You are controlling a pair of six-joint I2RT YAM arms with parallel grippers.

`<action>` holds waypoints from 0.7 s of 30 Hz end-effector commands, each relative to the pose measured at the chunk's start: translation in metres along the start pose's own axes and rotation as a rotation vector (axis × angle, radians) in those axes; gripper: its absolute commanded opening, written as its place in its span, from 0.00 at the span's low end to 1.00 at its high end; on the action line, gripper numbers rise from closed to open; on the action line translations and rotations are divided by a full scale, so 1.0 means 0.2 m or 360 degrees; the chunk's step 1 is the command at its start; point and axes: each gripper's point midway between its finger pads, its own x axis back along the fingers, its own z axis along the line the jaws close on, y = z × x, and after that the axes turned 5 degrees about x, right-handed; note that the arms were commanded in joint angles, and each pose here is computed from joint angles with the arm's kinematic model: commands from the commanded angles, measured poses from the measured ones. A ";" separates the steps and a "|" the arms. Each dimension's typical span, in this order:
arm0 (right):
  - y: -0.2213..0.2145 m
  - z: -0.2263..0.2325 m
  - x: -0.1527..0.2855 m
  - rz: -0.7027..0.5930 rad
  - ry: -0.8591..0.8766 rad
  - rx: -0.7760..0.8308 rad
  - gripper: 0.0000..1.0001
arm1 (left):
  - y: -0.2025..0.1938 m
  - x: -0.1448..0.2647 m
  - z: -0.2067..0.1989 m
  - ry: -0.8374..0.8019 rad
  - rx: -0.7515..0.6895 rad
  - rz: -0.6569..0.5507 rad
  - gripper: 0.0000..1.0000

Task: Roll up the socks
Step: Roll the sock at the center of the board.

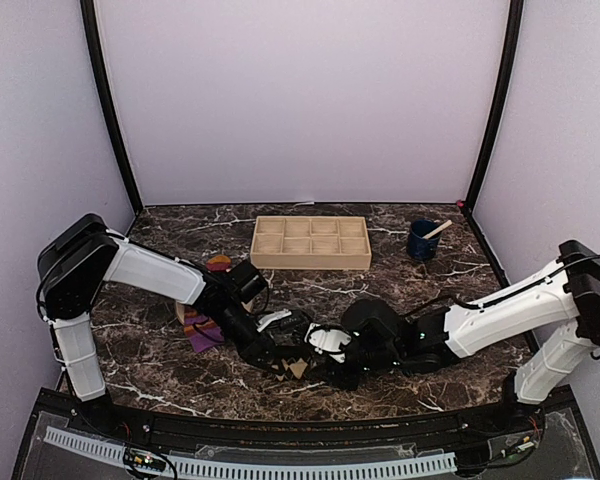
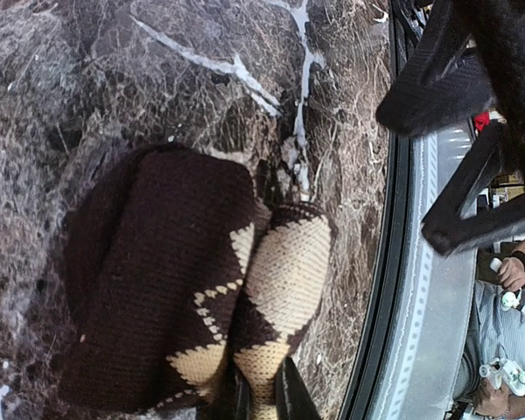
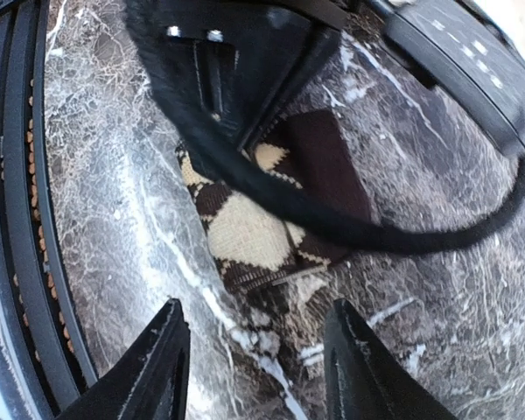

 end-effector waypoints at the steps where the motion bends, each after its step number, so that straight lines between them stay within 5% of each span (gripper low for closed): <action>1: 0.05 0.02 -0.06 0.0035 -0.0120 0.0239 0.51 | -0.09 -0.02 0.04 0.0016 0.0077 0.0104 0.00; 21: 0.03 0.03 -0.22 0.0205 -0.0261 0.0584 0.55 | -0.12 -0.03 0.03 -0.0033 0.0096 0.0144 0.00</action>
